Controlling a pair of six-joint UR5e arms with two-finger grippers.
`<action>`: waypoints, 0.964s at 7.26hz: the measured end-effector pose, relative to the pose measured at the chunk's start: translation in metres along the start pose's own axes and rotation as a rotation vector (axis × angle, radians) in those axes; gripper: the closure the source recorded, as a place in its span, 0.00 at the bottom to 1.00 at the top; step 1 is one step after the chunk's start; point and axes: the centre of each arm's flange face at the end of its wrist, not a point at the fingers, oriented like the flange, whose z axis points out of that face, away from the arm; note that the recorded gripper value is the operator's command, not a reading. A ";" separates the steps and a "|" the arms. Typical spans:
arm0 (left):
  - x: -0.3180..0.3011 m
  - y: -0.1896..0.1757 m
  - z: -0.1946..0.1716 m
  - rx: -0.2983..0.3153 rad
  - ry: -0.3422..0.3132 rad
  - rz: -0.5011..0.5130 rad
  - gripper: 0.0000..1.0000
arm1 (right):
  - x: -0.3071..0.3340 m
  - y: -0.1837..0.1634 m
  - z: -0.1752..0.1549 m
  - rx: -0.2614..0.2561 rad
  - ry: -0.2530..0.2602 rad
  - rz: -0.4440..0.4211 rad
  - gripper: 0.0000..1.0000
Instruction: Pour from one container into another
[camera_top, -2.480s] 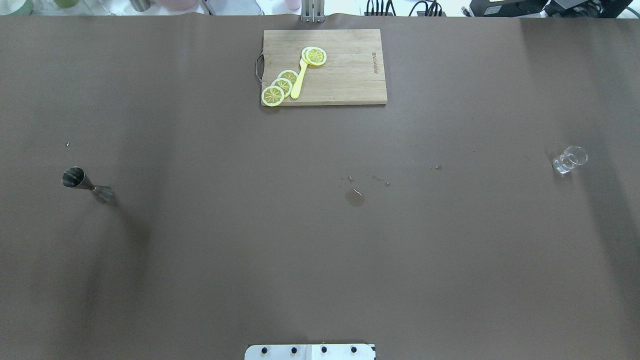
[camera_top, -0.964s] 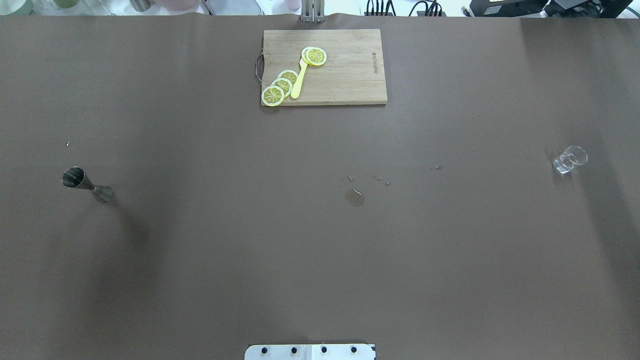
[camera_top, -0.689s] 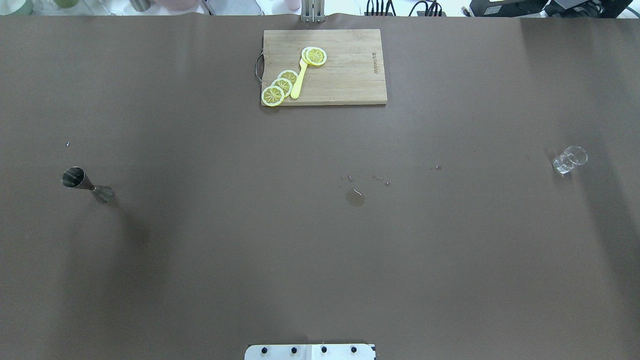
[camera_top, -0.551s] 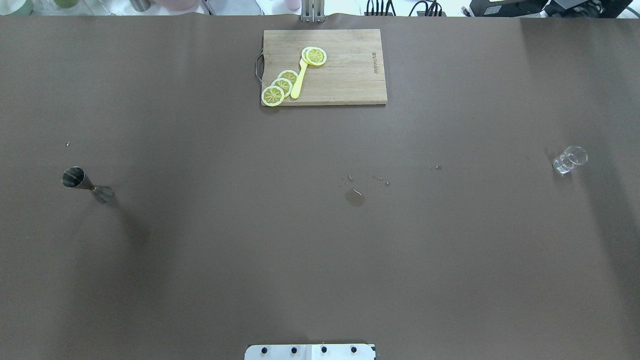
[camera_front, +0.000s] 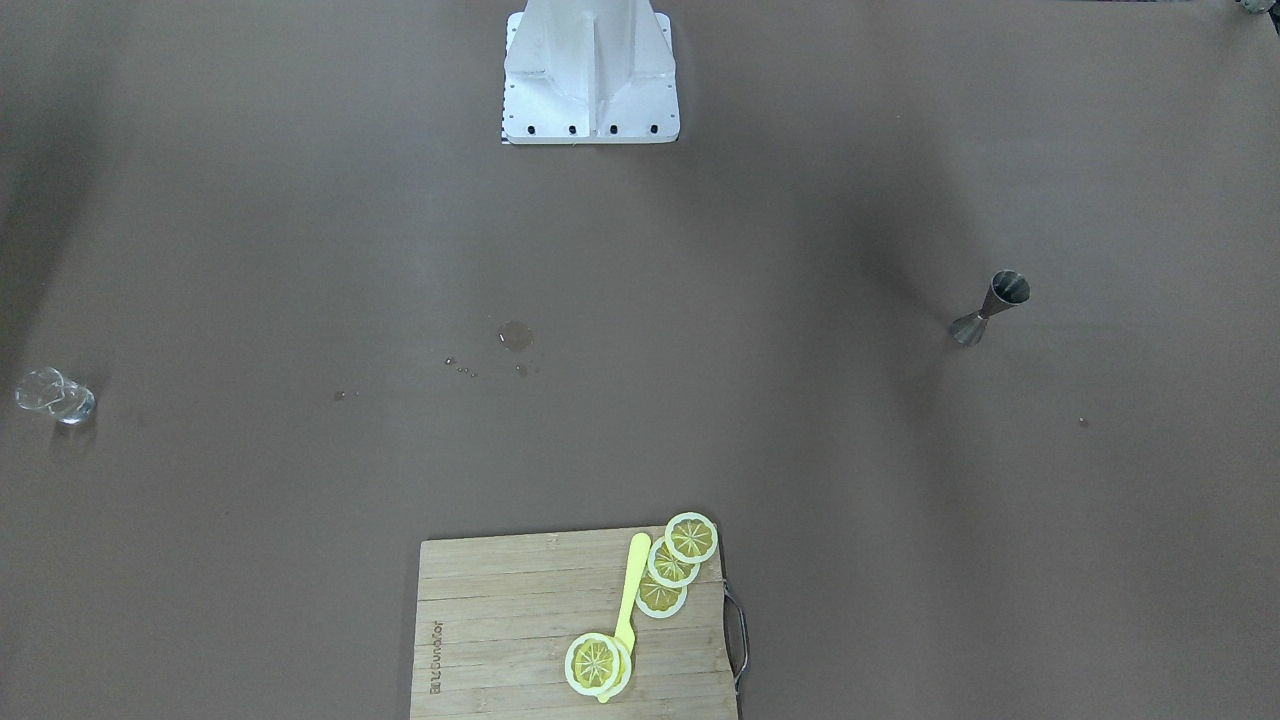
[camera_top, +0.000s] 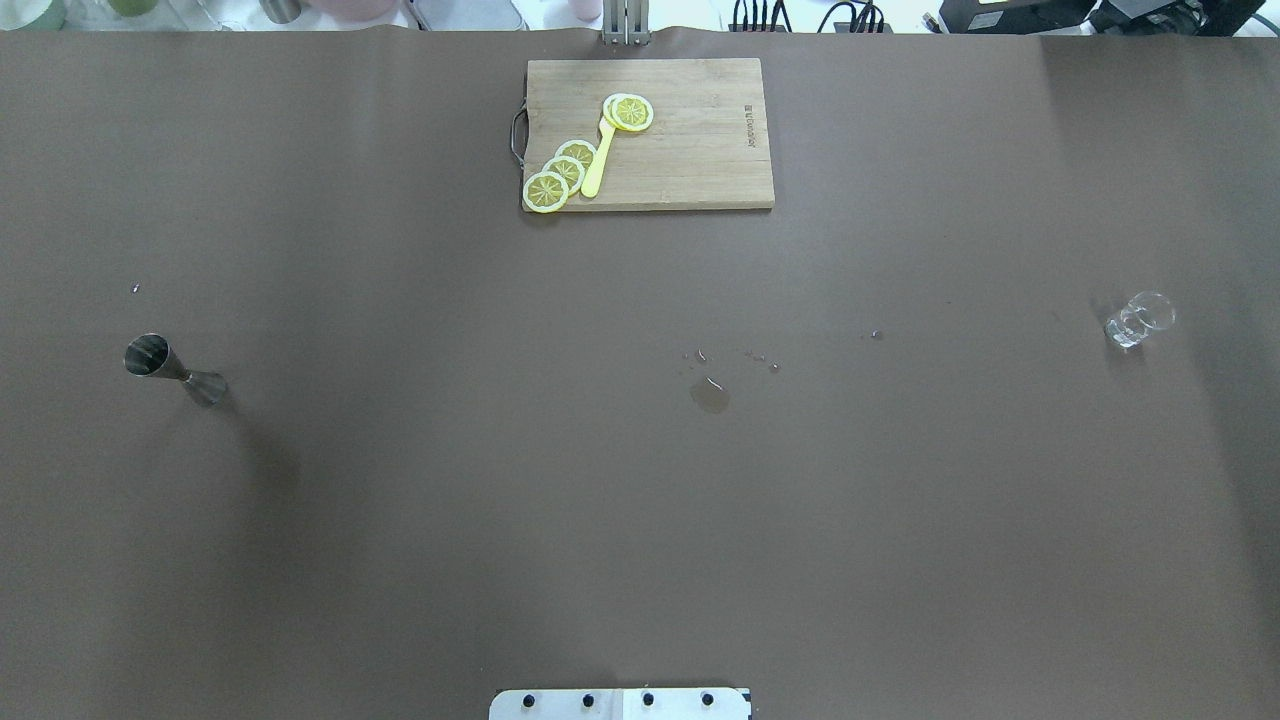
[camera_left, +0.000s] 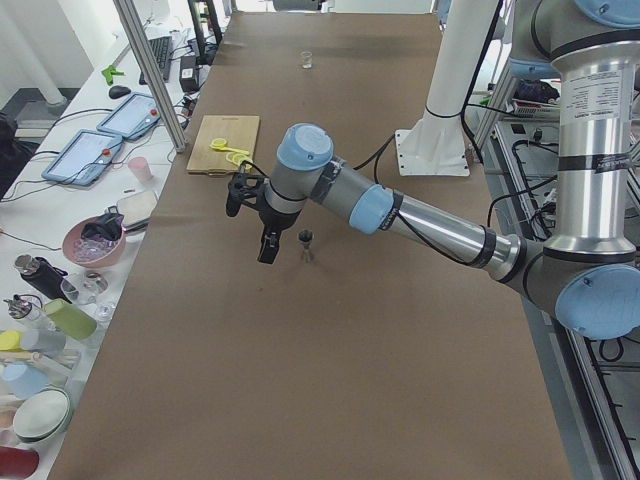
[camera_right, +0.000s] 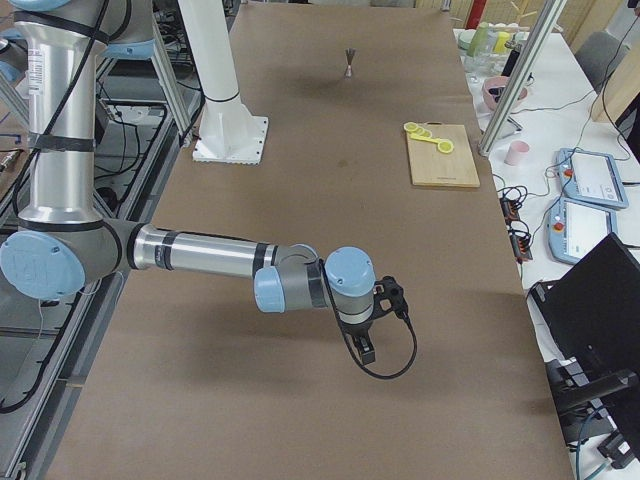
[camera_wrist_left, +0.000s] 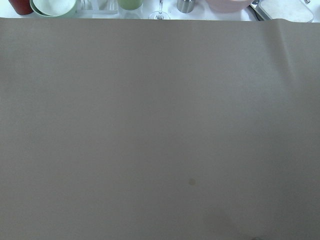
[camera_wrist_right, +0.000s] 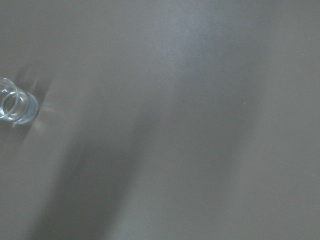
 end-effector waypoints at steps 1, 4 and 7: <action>0.019 0.002 0.004 0.008 -0.013 -0.024 0.03 | 0.001 0.005 0.003 0.005 0.001 -0.005 0.00; 0.077 0.010 0.031 0.080 -0.033 -0.046 0.03 | -0.003 0.031 0.007 0.069 -0.008 -0.062 0.00; 0.120 0.035 0.059 0.245 0.004 -0.009 0.03 | 0.005 0.071 0.032 0.207 -0.011 -0.205 0.01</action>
